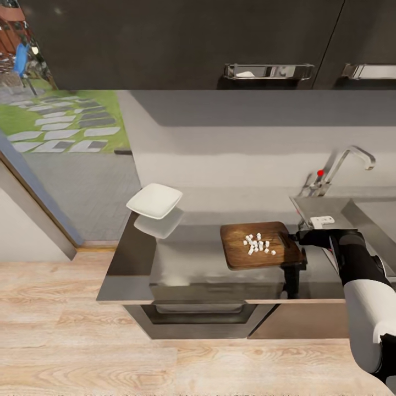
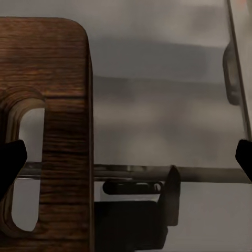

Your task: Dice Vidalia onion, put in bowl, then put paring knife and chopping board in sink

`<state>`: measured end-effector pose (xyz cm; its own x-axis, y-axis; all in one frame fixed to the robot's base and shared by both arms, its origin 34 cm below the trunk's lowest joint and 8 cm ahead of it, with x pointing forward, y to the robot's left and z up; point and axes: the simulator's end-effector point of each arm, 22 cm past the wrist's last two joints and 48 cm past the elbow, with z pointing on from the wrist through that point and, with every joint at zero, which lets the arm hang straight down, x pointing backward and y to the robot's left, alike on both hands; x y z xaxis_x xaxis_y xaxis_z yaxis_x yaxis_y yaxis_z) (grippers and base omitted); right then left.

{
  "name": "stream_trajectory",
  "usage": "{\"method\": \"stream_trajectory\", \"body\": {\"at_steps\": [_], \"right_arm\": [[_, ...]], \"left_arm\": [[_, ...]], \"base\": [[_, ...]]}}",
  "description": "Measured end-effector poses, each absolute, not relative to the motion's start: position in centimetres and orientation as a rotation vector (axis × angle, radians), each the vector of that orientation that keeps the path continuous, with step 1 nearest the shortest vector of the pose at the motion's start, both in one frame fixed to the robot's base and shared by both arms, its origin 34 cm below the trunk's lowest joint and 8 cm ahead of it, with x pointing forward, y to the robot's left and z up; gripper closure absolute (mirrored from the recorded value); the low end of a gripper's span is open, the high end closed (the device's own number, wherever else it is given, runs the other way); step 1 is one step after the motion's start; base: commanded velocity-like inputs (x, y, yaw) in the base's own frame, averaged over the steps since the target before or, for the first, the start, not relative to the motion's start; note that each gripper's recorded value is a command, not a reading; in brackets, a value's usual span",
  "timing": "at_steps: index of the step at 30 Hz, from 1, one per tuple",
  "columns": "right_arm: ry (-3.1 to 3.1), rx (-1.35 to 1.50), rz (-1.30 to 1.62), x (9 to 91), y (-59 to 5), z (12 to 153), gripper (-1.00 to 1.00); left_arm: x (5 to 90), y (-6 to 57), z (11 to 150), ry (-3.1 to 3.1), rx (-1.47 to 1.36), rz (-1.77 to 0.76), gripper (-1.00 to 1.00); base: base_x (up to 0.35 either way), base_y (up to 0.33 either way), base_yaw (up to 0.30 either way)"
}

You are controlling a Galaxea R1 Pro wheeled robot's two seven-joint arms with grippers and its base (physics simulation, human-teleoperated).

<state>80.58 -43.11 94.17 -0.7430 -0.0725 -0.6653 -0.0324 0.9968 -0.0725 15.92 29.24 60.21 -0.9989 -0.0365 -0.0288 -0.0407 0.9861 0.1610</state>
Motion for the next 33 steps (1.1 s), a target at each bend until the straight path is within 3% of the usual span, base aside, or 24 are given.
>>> {"method": "stream_trajectory", "body": {"at_steps": [33], "right_arm": [[2.460, -0.079, -0.057, 80.2, -42.5, 90.6, -1.00]], "left_arm": [[14.0, 29.2, 60.0, 3.153, -0.055, 0.258, -1.00]], "base": [[0.000, 0.000, 0.000]]}}
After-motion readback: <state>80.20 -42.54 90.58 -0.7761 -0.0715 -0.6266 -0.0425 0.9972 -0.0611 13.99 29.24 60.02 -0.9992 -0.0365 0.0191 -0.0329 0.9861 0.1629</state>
